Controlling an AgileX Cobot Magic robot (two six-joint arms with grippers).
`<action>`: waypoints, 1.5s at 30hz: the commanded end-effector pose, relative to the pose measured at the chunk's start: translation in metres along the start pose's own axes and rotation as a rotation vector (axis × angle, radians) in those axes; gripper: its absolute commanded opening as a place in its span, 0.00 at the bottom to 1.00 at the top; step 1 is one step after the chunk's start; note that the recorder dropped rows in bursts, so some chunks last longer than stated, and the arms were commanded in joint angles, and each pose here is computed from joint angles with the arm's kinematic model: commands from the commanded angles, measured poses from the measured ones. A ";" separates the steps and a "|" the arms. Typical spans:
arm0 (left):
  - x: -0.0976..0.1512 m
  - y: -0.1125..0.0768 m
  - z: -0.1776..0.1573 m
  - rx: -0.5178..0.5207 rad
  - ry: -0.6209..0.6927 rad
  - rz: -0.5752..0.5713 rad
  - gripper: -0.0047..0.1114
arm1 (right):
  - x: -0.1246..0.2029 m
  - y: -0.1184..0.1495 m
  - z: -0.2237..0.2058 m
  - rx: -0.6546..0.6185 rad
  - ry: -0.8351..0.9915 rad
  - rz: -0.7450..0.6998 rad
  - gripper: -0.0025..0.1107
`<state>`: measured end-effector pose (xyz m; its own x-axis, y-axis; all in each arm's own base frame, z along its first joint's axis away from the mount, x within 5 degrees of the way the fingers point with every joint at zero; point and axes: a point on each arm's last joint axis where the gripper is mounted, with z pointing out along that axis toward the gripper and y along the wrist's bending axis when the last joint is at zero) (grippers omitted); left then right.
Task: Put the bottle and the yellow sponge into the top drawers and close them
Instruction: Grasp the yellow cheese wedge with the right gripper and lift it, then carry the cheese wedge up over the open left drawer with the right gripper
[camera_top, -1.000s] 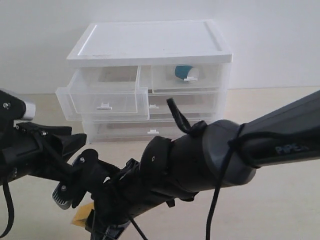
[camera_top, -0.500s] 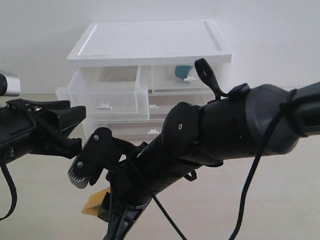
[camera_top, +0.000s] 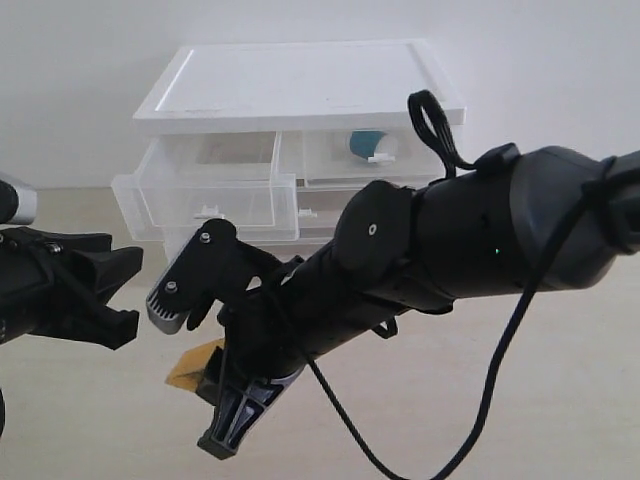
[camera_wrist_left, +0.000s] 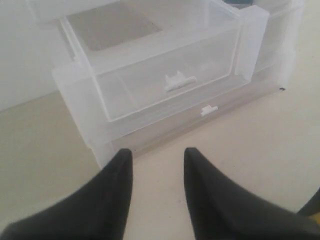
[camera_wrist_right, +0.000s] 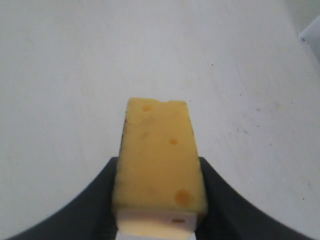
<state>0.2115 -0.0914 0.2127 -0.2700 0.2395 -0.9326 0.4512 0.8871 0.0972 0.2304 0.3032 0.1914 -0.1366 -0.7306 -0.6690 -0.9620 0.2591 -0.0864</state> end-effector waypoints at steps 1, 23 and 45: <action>0.002 0.003 -0.001 -0.015 0.004 -0.009 0.32 | 0.004 -0.018 -0.008 0.047 0.000 0.028 0.02; 0.003 0.006 -0.001 -0.032 0.015 -0.021 0.32 | -0.087 -0.061 -0.079 0.120 -0.104 -0.045 0.02; 0.002 0.006 -0.001 -0.033 0.008 -0.027 0.32 | -0.107 -0.139 -0.066 0.314 -0.163 0.013 0.02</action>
<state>0.2133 -0.0866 0.2121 -0.2852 0.2290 -0.9307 0.4256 0.9003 0.0911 0.3548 0.3074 0.3217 -0.0800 -0.6461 -0.7591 -0.8554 0.4354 -0.2805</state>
